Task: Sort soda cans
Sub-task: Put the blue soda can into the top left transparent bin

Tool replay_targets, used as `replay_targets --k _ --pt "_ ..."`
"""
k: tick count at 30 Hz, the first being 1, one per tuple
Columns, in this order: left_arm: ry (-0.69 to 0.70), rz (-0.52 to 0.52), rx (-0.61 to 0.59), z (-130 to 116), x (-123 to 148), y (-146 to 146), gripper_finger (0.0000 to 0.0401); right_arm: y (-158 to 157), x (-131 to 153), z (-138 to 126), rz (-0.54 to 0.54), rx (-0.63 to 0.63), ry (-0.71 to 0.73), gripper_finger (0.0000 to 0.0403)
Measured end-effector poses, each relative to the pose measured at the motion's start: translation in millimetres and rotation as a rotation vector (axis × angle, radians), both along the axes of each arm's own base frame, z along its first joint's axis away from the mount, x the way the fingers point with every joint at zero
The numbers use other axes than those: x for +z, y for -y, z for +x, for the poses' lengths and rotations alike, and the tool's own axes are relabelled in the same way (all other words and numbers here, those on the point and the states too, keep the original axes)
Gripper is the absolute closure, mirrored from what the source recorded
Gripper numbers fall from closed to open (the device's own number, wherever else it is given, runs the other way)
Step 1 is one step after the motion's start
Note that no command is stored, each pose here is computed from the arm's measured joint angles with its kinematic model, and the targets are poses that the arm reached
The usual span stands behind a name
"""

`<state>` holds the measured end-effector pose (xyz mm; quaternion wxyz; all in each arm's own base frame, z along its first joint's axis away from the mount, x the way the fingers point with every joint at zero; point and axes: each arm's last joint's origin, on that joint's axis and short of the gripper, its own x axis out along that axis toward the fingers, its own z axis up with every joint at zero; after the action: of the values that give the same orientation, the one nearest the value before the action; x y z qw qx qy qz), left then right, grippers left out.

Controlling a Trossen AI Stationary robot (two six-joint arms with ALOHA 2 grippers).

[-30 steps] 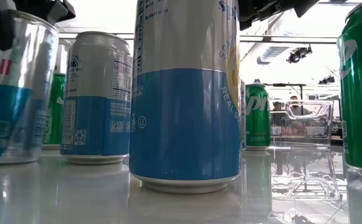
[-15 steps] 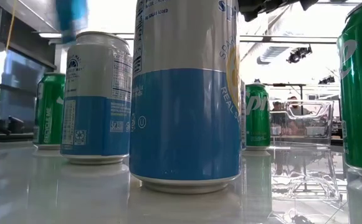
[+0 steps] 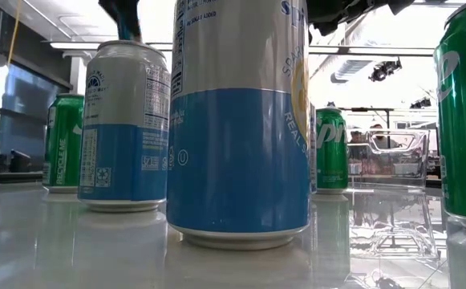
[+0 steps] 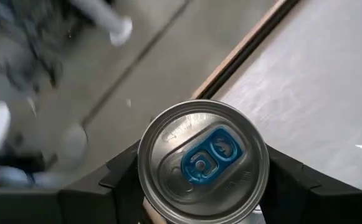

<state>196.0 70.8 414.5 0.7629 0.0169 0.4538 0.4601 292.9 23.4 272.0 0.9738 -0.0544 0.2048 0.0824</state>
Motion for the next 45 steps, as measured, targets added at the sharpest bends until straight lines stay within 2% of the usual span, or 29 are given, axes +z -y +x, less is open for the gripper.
replay_targets --k 5,9,15,18,25,40,45 --pt "0.068 -0.124 0.094 -15.0 -2.3 -66.3 0.0175 0.0 -1.5 -0.7 0.0 0.0 -0.017 0.0114" --pt "0.114 -0.195 0.154 -25.5 -18.1 -104.6 0.0175 0.1 -4.2 -2.0 -0.002 0.001 -0.049 0.0114" --pt "-0.01 -0.325 0.248 -42.1 -65.7 -140.2 0.0172 0.3 -10.0 -5.3 0.01 -0.009 -0.121 0.0114" --pt "-0.05 -0.382 0.249 -46.3 -84.2 -146.8 0.0168 0.7 -10.9 -5.7 0.008 -0.024 -0.131 0.0114" --pt "-0.037 -0.472 0.227 -51.1 -109.8 -151.0 0.0167 2.2 -9.6 -4.7 -0.012 -0.074 -0.112 0.0114" --pt "-0.077 -0.56 0.204 -53.6 -148.3 -145.3 0.0163 2.2 -9.2 -4.5 -0.001 -0.082 -0.11 0.0114" --pt "-0.072 -0.568 0.195 -53.7 -155.5 -144.6 0.0146 2.2 -9.0 -4.4 0.007 -0.086 -0.11 0.0114"
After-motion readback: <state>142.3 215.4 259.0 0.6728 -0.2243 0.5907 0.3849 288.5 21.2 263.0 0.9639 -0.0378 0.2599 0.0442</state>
